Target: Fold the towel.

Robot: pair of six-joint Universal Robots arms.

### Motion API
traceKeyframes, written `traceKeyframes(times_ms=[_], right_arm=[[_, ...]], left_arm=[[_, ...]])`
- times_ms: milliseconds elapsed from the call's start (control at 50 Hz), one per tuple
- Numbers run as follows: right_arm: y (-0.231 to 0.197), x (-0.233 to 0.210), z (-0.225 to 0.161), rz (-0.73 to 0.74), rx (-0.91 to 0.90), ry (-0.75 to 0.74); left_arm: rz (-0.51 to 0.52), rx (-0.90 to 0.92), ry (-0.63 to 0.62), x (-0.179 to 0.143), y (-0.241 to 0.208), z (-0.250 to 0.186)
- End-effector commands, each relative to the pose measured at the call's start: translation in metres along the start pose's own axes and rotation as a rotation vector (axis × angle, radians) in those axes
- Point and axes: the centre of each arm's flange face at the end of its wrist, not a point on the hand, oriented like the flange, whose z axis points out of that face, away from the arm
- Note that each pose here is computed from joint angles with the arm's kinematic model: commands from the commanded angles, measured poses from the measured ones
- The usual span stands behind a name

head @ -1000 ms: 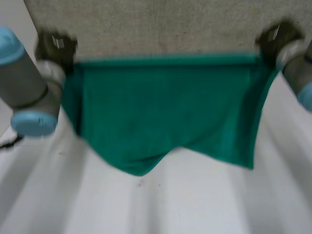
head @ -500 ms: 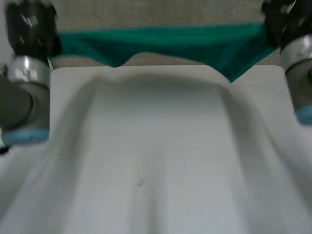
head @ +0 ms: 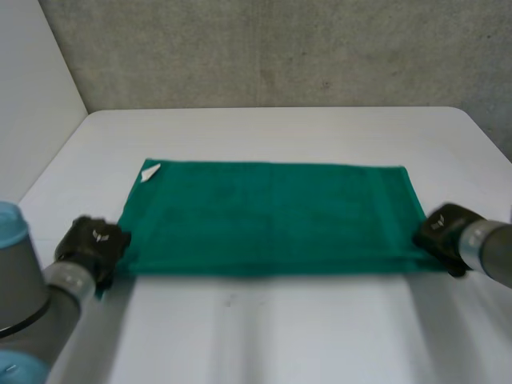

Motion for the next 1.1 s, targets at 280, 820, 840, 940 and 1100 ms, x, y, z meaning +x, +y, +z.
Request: traceKeyframes(times_ms=[280,820,840,940,1100], right_arm=[[-0.004,0.046,0.022,0.063,0.084,0.233],[-0.032,0.067,0.125,0.136,0.103,0.412],[-0.032,0.069,0.125,0.148,0.104,0.42],[-0.034,0.079,0.119,0.234,0.143,0.46],[-0.045,0.098,0.071,0.348,0.231,0.483]], left_arm=[[0.04,0.192,0.014,-0.008,-0.054,0.011],[0.139,0.333,-0.154,0.028,-0.069,0.152],[0.145,0.347,-0.165,0.027,-0.073,0.151],[0.136,0.384,-0.185,0.019,-0.088,0.141],[0.111,0.419,-0.22,-0.001,-0.105,0.116]])
